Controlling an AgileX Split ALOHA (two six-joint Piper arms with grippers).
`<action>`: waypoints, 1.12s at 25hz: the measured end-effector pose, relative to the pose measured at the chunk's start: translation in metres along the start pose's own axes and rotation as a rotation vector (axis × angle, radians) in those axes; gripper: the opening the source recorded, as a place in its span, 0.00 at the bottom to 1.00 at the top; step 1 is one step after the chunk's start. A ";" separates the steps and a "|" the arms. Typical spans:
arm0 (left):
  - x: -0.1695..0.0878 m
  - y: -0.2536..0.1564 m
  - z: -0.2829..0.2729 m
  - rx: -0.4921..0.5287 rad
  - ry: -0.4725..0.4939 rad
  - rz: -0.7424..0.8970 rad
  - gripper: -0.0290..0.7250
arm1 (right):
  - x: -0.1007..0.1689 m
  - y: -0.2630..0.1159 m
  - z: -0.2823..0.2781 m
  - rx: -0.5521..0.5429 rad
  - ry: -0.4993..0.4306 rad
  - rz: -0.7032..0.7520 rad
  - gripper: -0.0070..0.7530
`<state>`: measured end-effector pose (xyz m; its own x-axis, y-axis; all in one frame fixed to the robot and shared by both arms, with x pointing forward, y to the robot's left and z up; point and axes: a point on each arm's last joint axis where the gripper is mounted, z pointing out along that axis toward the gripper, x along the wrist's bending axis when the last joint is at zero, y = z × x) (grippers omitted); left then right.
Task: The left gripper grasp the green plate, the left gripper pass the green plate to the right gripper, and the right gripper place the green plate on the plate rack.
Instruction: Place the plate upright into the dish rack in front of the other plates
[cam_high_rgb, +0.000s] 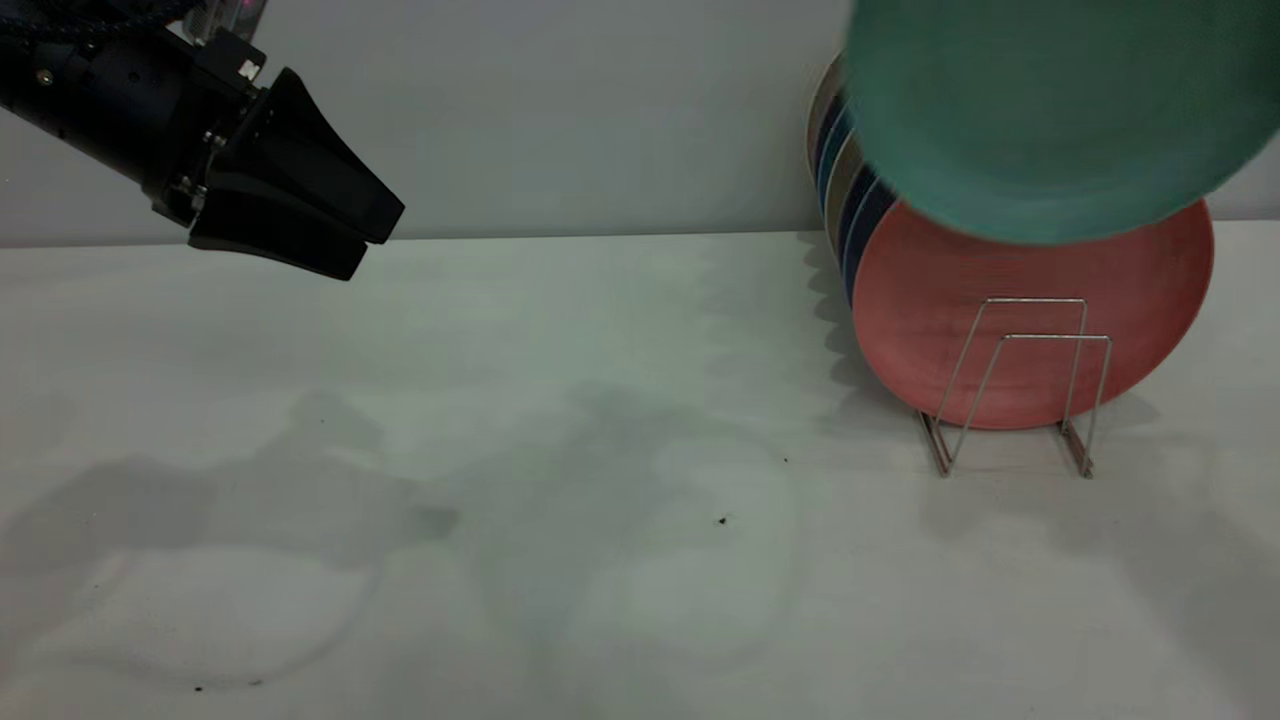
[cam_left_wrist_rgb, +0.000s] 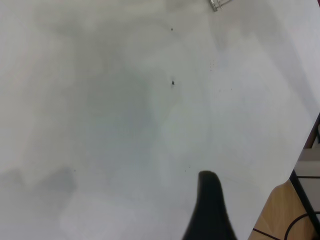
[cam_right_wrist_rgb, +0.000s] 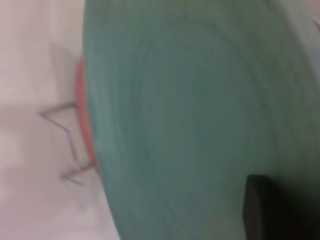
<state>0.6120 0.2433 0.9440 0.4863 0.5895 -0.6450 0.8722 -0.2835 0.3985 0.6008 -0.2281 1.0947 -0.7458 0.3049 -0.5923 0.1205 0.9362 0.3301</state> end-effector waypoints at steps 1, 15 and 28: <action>0.000 0.000 0.000 0.000 0.000 0.000 0.82 | -0.002 -0.004 0.000 0.004 -0.005 0.001 0.14; -0.001 0.001 0.000 -0.011 -0.006 -0.006 0.82 | 0.003 -0.020 0.042 0.002 0.086 0.015 0.14; 0.000 0.001 0.000 -0.014 -0.005 -0.007 0.82 | 0.009 -0.025 0.068 0.020 0.112 0.018 0.14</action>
<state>0.6129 0.2426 0.9448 0.4808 0.5878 -0.6507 0.8746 -0.2688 0.4034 0.6360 -0.2372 1.0310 -0.8119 0.3014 -0.4999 0.1471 0.9344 0.3246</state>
